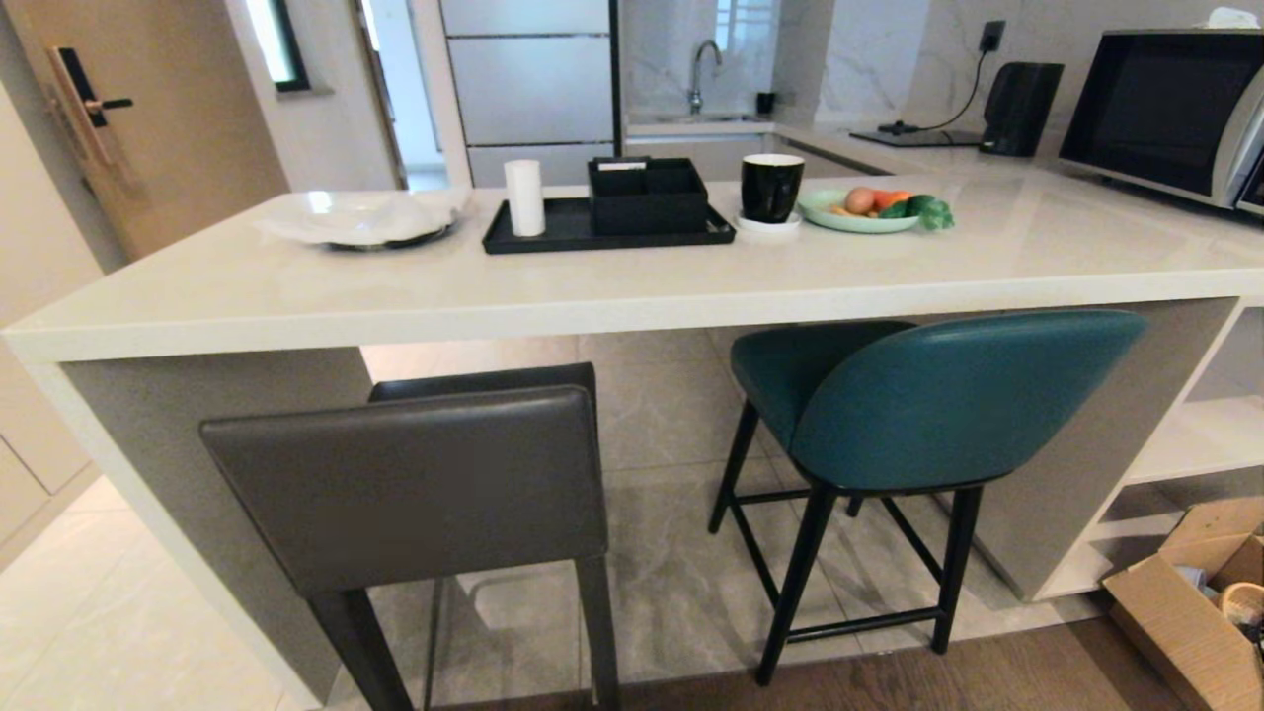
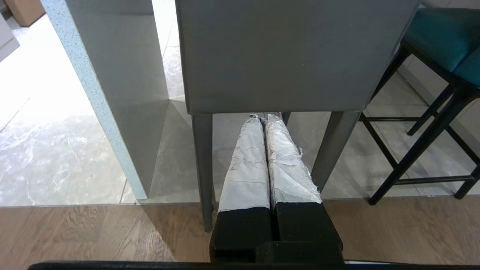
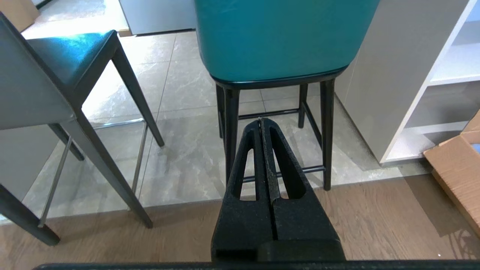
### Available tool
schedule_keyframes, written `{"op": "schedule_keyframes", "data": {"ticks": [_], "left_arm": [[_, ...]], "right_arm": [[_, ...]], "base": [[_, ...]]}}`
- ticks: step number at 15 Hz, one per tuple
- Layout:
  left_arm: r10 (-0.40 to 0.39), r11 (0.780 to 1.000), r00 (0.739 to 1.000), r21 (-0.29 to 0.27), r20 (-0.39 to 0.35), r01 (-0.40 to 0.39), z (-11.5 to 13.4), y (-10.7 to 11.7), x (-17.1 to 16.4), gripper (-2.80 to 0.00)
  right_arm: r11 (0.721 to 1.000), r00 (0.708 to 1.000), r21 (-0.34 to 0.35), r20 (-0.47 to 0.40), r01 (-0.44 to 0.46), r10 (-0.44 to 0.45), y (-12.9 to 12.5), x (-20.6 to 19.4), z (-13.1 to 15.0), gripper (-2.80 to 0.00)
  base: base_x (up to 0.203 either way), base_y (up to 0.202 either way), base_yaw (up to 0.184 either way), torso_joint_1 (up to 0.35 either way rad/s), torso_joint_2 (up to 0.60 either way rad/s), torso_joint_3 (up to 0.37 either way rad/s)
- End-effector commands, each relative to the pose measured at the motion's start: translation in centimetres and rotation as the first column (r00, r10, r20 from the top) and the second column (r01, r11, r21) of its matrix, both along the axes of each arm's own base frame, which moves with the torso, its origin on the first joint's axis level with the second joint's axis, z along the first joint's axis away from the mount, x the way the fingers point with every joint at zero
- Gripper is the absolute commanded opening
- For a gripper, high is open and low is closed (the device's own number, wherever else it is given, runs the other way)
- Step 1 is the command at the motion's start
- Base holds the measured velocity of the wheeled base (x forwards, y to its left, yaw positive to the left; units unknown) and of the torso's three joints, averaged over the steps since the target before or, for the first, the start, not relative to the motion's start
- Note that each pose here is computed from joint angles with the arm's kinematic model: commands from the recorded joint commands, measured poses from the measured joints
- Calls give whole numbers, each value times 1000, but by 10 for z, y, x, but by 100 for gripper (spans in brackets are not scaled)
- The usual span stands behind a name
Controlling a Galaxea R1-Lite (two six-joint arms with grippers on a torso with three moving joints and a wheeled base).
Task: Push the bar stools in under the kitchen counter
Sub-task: Pull the gray chair out from under the dining table
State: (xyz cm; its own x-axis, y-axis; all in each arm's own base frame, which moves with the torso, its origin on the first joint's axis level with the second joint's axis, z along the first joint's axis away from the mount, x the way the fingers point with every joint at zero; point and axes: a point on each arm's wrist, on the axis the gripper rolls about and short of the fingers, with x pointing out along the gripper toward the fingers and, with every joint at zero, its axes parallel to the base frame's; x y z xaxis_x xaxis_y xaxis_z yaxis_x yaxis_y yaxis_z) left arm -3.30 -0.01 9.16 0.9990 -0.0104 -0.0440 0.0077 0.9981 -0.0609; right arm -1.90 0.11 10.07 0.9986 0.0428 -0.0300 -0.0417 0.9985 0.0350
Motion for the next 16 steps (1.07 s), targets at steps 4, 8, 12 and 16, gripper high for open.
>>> {"op": "schedule_keyframes", "data": {"ticks": [4,8,12,16], "left_arm": [[0,1000,1000,-1,-2,0,-1,0,0,-280],[0,1000,1000,-1,-2,0,-1,0,0,-280],[-8,1000,1000,-1,-2,8,-1,0,0,-280],[-11,1000,1000,-1,-4,11,-1,0,0,-280]], "right_arm": [[1000,1000,0,-8,0,0,0,0,-4,-280],[1000,1000,0,-10,-2,2,0,0,-5,-280],[999,998,-1,57,-41,41,1,-6,-8,-280],[1000,999,15,34,-23,23,1,-8,-16,-280]], "base": [[0,0,0,0,0,0],[0,0,0,0,0,0],[0,0,0,0,0,0],[0,0,0,0,0,0]]}}
